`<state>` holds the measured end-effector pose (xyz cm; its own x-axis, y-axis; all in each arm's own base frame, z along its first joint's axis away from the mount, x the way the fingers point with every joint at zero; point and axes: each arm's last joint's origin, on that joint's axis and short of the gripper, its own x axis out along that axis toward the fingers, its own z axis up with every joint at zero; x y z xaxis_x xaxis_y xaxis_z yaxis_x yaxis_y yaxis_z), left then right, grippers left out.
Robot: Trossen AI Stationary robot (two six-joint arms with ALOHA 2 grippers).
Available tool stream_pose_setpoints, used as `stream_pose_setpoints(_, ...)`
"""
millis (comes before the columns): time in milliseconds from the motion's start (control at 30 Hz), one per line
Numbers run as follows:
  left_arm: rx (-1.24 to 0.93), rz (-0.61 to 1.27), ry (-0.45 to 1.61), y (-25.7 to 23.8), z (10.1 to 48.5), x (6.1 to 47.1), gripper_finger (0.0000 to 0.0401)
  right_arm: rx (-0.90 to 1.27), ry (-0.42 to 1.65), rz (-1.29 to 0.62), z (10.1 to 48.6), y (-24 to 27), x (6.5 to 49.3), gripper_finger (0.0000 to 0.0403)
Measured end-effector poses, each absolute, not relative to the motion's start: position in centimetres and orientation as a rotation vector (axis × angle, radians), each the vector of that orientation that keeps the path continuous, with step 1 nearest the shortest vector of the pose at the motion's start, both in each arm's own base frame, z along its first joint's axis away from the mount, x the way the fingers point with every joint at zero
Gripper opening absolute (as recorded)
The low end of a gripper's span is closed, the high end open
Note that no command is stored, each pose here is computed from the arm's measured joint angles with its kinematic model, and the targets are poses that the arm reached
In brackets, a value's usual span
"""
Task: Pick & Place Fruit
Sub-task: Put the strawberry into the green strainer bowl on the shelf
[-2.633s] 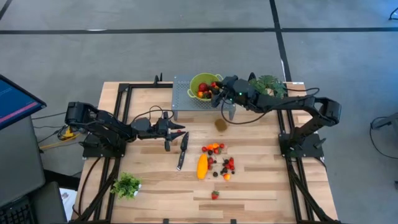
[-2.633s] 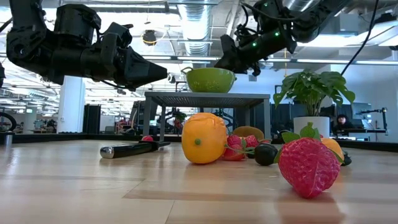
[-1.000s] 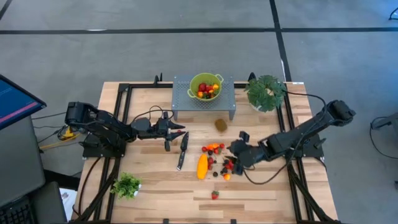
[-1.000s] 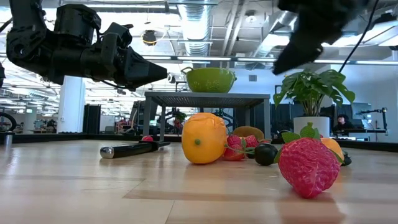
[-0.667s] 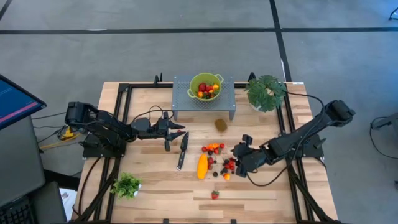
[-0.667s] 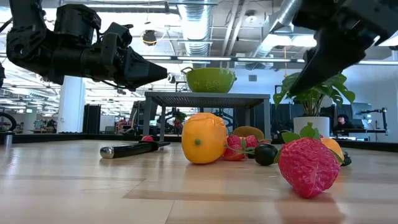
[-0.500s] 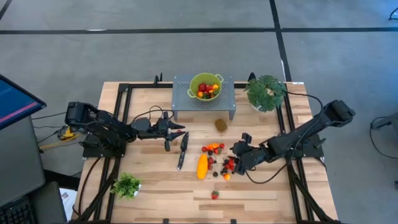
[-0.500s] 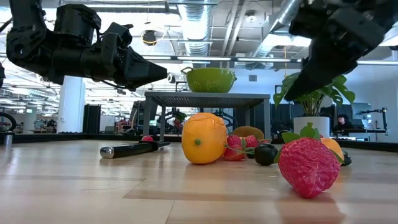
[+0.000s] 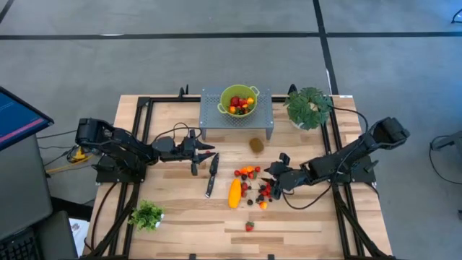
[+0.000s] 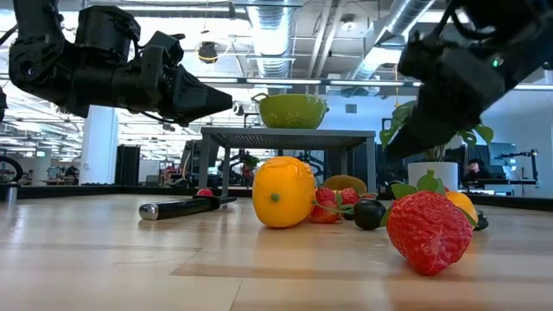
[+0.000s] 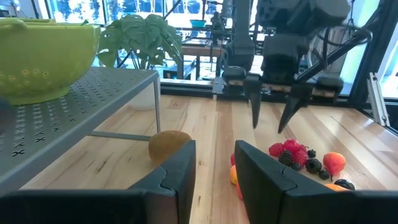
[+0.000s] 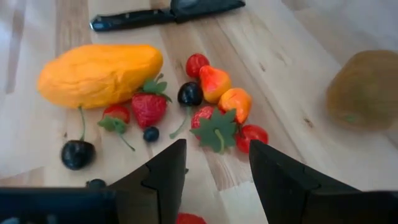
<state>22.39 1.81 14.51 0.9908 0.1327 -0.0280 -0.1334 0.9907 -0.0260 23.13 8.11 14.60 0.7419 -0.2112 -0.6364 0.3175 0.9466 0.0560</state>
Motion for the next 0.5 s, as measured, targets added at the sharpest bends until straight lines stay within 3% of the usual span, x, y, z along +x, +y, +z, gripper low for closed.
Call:
stream_pose_setpoints(200, -0.028, 0.133, 0.026, 1.8, 14.5, 22.4, 0.0106, 0.097, 0.732, -0.294, 11.7, 8.3, 24.3, 0.017)
stream_pose_setpoints(500, -0.027, 0.132, 0.026, 1.8, 14.5, 22.4, 0.0106, 0.079, 0.768, -0.313, 10.3, 8.7, 26.2, 0.017)
